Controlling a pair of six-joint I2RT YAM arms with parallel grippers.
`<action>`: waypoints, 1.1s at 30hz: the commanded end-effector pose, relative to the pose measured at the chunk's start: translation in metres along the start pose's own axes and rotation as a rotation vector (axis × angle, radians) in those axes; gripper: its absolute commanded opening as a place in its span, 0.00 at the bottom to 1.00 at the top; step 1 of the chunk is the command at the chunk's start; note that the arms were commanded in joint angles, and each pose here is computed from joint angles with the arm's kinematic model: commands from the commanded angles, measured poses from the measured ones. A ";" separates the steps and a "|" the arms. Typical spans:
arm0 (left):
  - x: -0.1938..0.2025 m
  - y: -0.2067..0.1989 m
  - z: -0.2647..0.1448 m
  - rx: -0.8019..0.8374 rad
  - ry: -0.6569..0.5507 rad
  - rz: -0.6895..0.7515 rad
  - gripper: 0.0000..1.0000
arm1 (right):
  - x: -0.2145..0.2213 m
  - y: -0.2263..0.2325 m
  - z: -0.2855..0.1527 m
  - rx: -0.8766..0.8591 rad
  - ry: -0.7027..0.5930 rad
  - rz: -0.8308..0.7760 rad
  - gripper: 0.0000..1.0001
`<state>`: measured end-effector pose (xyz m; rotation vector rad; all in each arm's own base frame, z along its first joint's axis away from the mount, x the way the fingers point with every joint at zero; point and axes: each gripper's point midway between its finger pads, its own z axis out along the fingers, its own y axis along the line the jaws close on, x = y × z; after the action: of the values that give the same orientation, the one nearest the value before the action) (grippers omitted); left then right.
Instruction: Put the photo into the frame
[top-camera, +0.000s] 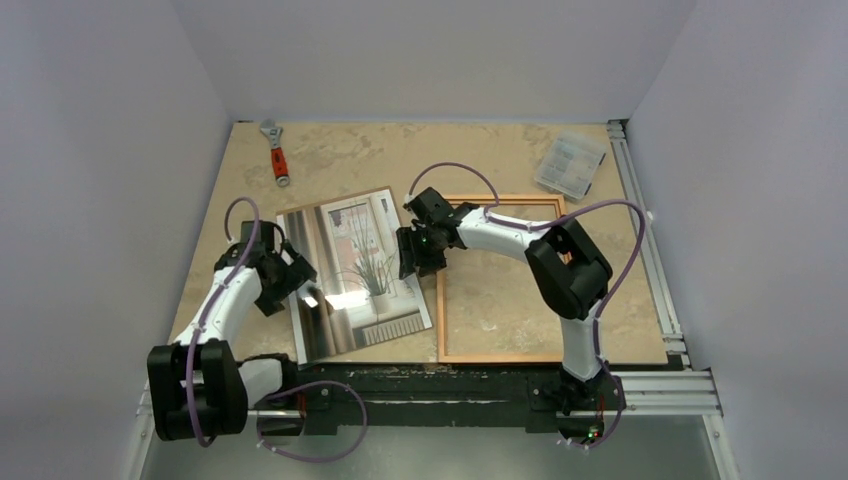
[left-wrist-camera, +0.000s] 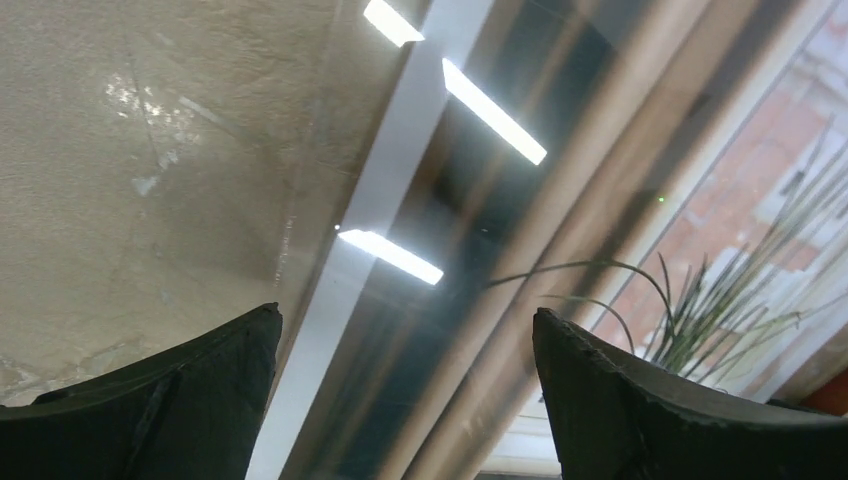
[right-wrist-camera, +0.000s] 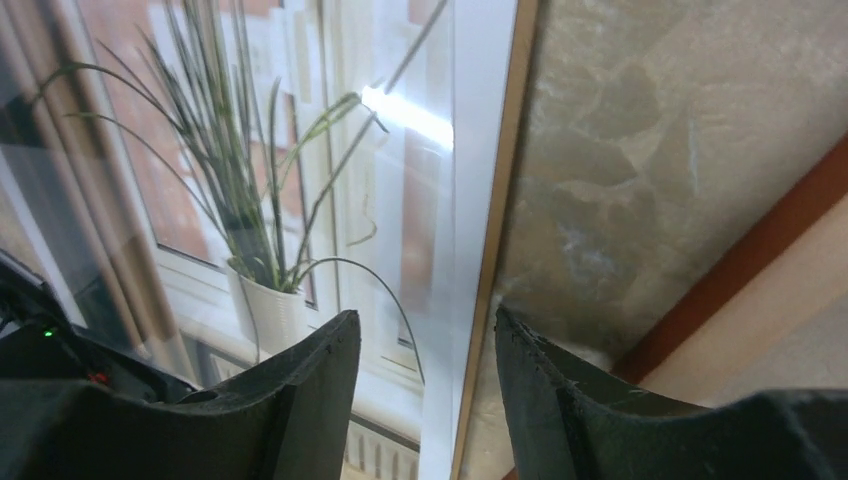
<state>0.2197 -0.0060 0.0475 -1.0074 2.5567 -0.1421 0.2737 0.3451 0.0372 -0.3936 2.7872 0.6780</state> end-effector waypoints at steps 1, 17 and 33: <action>0.005 0.018 0.013 -0.052 0.051 -0.009 0.94 | -0.017 0.012 -0.002 -0.047 -0.022 0.007 0.51; 0.002 -0.021 0.008 0.187 0.076 -0.013 0.84 | -0.021 0.025 -0.011 -0.093 -0.027 0.006 0.48; 0.003 -0.018 0.011 0.182 0.070 0.023 0.81 | -0.039 0.028 -0.025 -0.118 -0.066 0.028 0.50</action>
<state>0.2311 -0.0188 0.0457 -0.9714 2.5503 -0.3843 0.2981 0.3630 0.0571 -0.3631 2.7481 0.7533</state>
